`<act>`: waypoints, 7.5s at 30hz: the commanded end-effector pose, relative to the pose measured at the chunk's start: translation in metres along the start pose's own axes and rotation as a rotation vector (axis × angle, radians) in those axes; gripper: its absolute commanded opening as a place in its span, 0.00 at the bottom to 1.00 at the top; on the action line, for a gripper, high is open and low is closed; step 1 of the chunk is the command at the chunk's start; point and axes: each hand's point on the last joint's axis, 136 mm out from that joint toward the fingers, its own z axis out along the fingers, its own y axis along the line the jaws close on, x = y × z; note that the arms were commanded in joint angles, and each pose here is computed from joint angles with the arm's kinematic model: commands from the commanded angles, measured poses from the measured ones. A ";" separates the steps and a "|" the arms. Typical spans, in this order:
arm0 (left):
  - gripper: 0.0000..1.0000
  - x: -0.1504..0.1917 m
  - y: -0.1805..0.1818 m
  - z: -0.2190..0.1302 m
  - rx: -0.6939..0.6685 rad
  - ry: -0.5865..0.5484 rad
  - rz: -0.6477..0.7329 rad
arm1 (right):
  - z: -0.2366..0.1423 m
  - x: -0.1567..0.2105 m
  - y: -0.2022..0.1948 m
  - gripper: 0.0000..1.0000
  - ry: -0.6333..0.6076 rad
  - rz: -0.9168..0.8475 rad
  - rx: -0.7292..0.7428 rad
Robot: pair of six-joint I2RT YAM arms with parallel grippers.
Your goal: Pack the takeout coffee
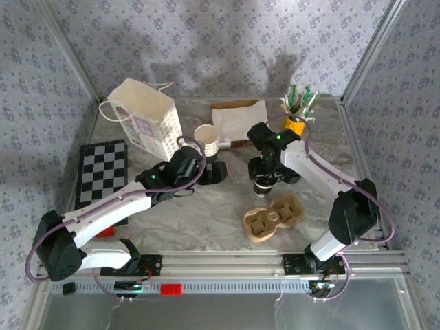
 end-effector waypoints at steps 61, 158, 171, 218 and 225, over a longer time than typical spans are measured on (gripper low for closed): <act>0.55 0.054 -0.102 0.120 0.204 0.360 -0.075 | 0.000 0.024 -0.033 0.52 0.033 0.234 -0.384; 0.43 0.096 -0.042 0.139 -0.045 0.485 0.079 | 0.008 0.024 -0.045 0.33 0.061 0.295 -0.384; 0.43 0.096 -0.038 0.137 -0.101 0.474 0.113 | 0.043 0.068 -0.058 0.28 0.200 0.288 -0.289; 0.39 0.079 -0.050 0.148 -0.103 0.414 0.140 | 0.039 0.001 -0.060 0.26 0.057 0.380 -0.385; 0.39 0.072 -0.057 0.148 -0.085 0.397 0.140 | 0.052 0.022 -0.065 0.25 0.111 0.373 -0.327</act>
